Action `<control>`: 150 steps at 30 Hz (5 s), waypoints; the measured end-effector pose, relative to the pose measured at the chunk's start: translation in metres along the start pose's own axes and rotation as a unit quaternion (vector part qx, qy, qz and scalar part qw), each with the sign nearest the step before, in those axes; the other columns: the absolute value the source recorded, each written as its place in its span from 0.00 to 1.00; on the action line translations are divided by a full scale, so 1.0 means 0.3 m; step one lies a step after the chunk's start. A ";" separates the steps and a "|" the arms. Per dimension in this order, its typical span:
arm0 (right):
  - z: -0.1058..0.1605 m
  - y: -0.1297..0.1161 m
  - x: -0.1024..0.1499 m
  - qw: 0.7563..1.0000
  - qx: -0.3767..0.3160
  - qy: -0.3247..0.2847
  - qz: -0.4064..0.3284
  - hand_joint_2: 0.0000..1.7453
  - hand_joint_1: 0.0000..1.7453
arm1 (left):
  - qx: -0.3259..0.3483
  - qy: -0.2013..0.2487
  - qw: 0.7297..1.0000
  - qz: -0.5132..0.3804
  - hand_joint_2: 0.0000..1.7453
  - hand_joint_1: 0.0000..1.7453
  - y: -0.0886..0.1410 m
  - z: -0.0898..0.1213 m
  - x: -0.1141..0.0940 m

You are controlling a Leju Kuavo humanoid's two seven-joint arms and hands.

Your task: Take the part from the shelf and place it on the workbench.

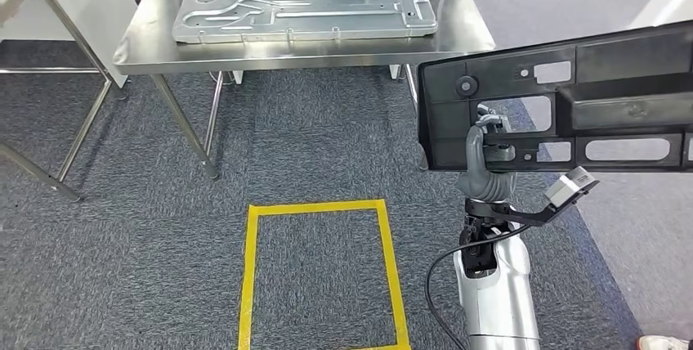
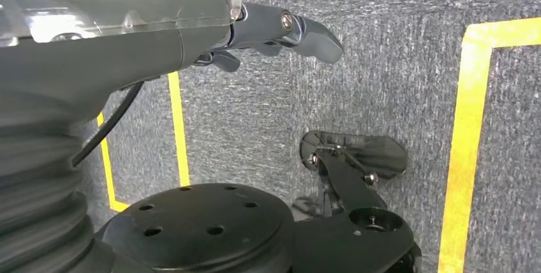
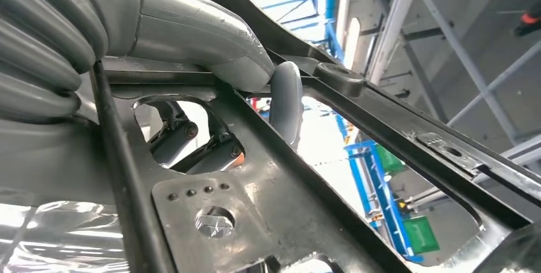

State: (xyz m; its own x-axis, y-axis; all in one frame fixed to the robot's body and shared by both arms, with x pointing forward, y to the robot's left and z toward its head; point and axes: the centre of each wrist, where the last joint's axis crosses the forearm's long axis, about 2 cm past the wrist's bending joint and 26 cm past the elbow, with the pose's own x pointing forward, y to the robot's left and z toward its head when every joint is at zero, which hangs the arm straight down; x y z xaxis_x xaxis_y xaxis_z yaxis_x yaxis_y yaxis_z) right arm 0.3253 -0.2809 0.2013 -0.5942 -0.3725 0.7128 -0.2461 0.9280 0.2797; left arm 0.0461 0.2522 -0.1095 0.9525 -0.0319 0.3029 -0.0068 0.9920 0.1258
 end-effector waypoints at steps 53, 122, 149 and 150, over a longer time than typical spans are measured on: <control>0.034 -0.034 0.000 1.000 -0.001 0.003 0.010 1.00 1.00 | -0.025 -0.011 1.000 -0.005 1.00 0.00 0.001 0.002 -0.013; -0.008 -0.030 0.004 1.000 0.008 -0.002 0.018 1.00 1.00 | -0.020 -0.020 1.000 0.002 1.00 0.00 -0.016 0.003 0.001; -0.851 0.148 0.021 0.702 0.188 0.098 0.680 1.00 1.00 | -0.032 -0.020 0.999 -0.011 1.00 0.00 -0.023 0.007 -0.016; -0.849 0.156 0.007 0.677 0.198 0.109 0.701 1.00 1.00 | -0.032 -0.018 0.999 -0.010 1.00 0.00 -0.023 0.008 -0.016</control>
State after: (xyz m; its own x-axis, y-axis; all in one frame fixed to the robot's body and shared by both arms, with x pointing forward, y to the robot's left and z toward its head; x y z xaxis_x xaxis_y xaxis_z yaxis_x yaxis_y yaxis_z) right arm 0.5076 -0.2358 0.3798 -0.3399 0.9211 0.1899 0.2307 0.2774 -0.9326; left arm 0.0408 0.2452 -0.1097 0.9405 -0.0555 0.3353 0.0329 0.9968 0.0729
